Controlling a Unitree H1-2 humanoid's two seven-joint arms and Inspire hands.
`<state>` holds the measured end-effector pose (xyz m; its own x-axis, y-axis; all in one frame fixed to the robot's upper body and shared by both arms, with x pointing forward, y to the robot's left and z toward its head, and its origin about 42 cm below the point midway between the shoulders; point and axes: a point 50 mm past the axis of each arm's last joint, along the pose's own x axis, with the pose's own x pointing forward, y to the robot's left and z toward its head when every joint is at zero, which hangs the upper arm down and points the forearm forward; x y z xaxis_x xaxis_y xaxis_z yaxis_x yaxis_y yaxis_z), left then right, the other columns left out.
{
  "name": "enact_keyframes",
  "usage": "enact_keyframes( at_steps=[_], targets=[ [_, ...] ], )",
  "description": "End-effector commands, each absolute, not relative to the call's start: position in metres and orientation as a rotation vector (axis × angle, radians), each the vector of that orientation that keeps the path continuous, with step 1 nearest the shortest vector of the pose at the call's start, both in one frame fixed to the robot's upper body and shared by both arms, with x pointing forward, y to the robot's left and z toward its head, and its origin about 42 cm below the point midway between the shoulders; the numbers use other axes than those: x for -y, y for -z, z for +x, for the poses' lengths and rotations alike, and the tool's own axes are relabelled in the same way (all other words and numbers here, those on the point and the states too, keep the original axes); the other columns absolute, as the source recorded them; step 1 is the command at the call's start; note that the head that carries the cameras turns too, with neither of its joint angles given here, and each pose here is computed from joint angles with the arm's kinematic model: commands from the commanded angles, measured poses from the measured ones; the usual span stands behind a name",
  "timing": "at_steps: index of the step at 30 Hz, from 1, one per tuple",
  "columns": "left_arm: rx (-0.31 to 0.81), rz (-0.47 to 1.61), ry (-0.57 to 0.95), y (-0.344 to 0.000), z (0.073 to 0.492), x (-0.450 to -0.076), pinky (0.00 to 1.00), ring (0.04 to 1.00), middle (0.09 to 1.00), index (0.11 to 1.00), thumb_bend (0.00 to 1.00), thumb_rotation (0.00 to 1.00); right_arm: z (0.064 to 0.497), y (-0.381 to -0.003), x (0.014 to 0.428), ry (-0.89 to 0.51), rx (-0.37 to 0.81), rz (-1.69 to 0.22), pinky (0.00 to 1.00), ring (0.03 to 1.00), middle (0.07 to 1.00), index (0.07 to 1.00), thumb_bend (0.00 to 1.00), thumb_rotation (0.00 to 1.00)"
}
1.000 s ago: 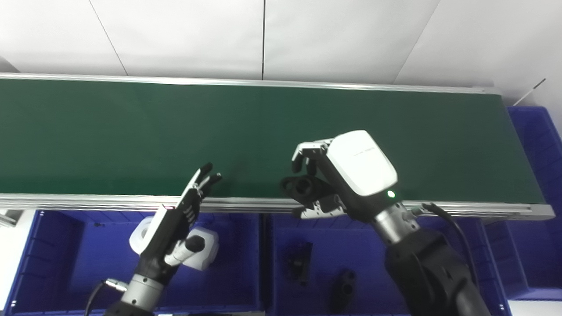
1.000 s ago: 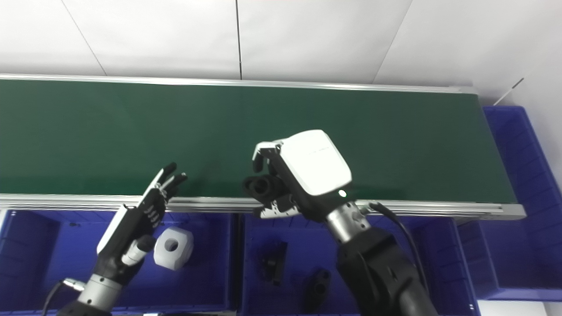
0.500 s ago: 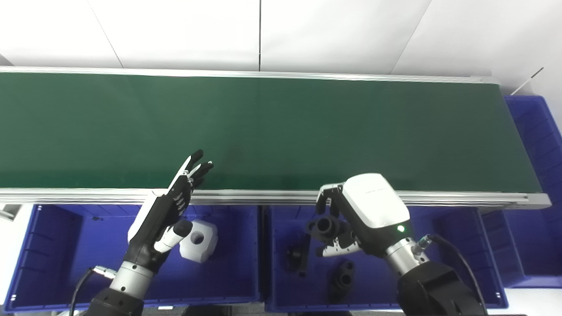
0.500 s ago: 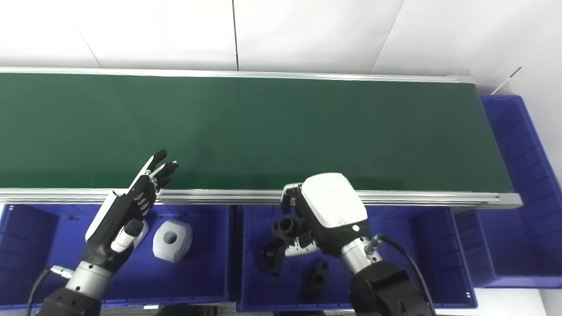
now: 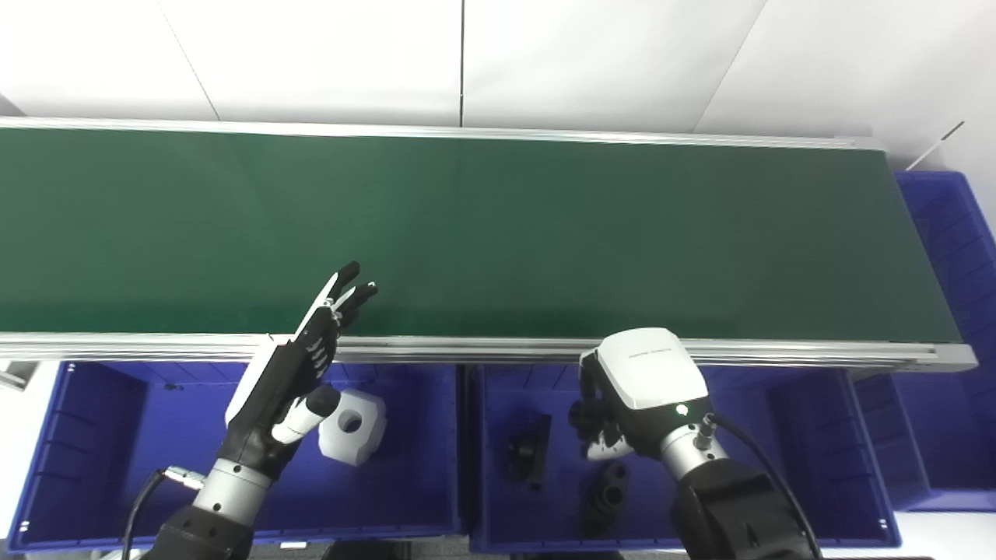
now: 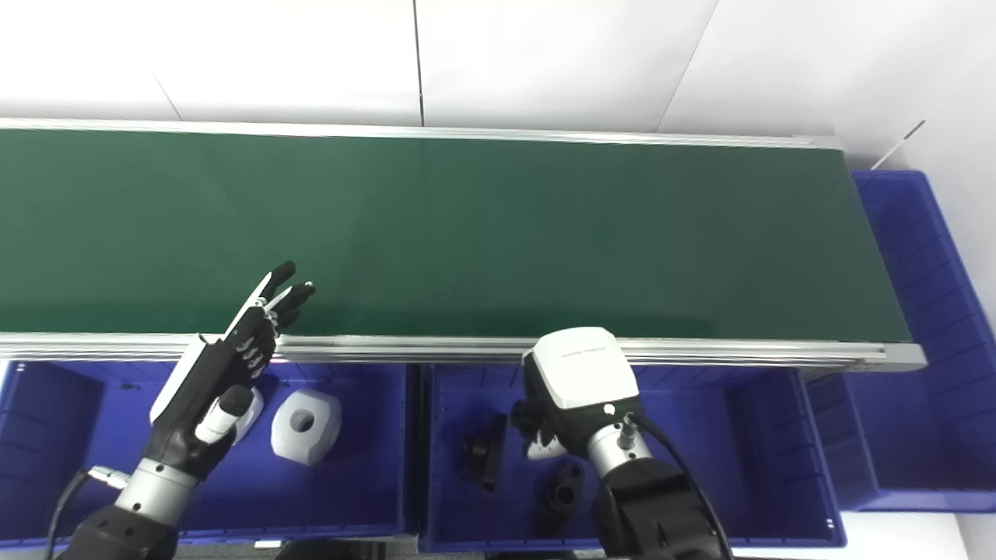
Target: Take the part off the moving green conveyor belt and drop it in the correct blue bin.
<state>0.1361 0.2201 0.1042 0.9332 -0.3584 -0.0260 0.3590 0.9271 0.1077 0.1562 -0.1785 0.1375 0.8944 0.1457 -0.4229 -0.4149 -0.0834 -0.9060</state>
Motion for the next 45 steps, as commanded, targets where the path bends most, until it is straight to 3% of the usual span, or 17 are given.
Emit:
enact_keyframes(
  at_steps=[1, 6, 12, 21, 23, 27, 31, 34, 39, 45],
  targets=[
    [0.047, 0.114, 0.373, -0.113, 0.139, -0.22, 0.97, 0.967, 0.93, 1.0, 0.92, 0.9, 0.158, -0.142, 0.178, -0.464, -0.184, -1.631, 0.5, 0.565, 0.656, 0.639, 0.92, 0.53],
    [0.05, 0.112, 0.372, -0.113, 0.139, -0.22, 0.97, 0.966, 0.927, 1.0, 0.91, 0.9, 0.157, -0.143, 0.177, -0.464, -0.185, -1.645, 0.56, 0.603, 0.685, 0.651, 0.99, 0.62],
    [0.048, 0.113, 0.371, -0.111, 0.139, -0.219, 0.96, 0.96, 0.922, 1.0, 0.92, 0.9, 0.155, -0.143, 0.176, -0.469, -0.188, -1.629, 0.57, 0.607, 0.678, 0.647, 1.0, 0.67],
    [0.038, 0.093, 0.377, -0.109, 0.136, -0.219, 0.98, 0.967, 0.927, 1.0, 0.92, 0.88, 0.148, -0.152, 0.166, -0.489, -0.172, -1.508, 0.54, 0.609, 0.684, 0.662, 0.92, 0.68],
    [0.039, 0.091, 0.379, -0.108, 0.135, -0.22, 0.98, 0.962, 0.926, 1.0, 0.92, 0.87, 0.141, -0.163, 0.153, -0.478, -0.135, -1.325, 0.53, 0.636, 0.711, 0.68, 0.88, 0.69],
    [0.03, 0.097, 0.384, -0.109, 0.132, -0.219, 0.97, 0.963, 0.928, 1.0, 0.91, 0.88, 0.124, -0.18, 0.121, -0.416, -0.069, -0.78, 0.5, 0.615, 0.709, 0.811, 0.78, 0.97],
    [0.024, 0.091, 0.39, -0.106, 0.13, -0.218, 0.98, 0.964, 0.925, 1.0, 0.91, 0.87, 0.112, -0.166, 0.09, -0.318, -0.109, -0.201, 0.58, 0.666, 0.715, 0.808, 0.76, 0.95],
    [0.023, 0.077, 0.396, -0.101, 0.127, -0.216, 1.0, 0.966, 0.92, 1.0, 0.92, 0.86, 0.109, -0.139, 0.089, -0.323, -0.073, -0.147, 0.61, 0.684, 0.711, 0.793, 0.74, 0.94],
    [0.025, 0.068, 0.396, -0.098, 0.123, -0.211, 0.99, 0.962, 0.911, 1.0, 0.9, 0.86, 0.11, -0.113, 0.105, -0.317, -0.016, -0.115, 0.7, 0.772, 0.771, 0.781, 0.81, 0.96],
    [0.016, 0.053, 0.389, -0.094, 0.116, -0.205, 1.0, 0.973, 0.914, 0.997, 0.92, 0.84, 0.109, -0.098, 0.111, -0.31, 0.04, -0.122, 0.87, 0.885, 0.875, 0.85, 0.87, 1.0]
  ],
)
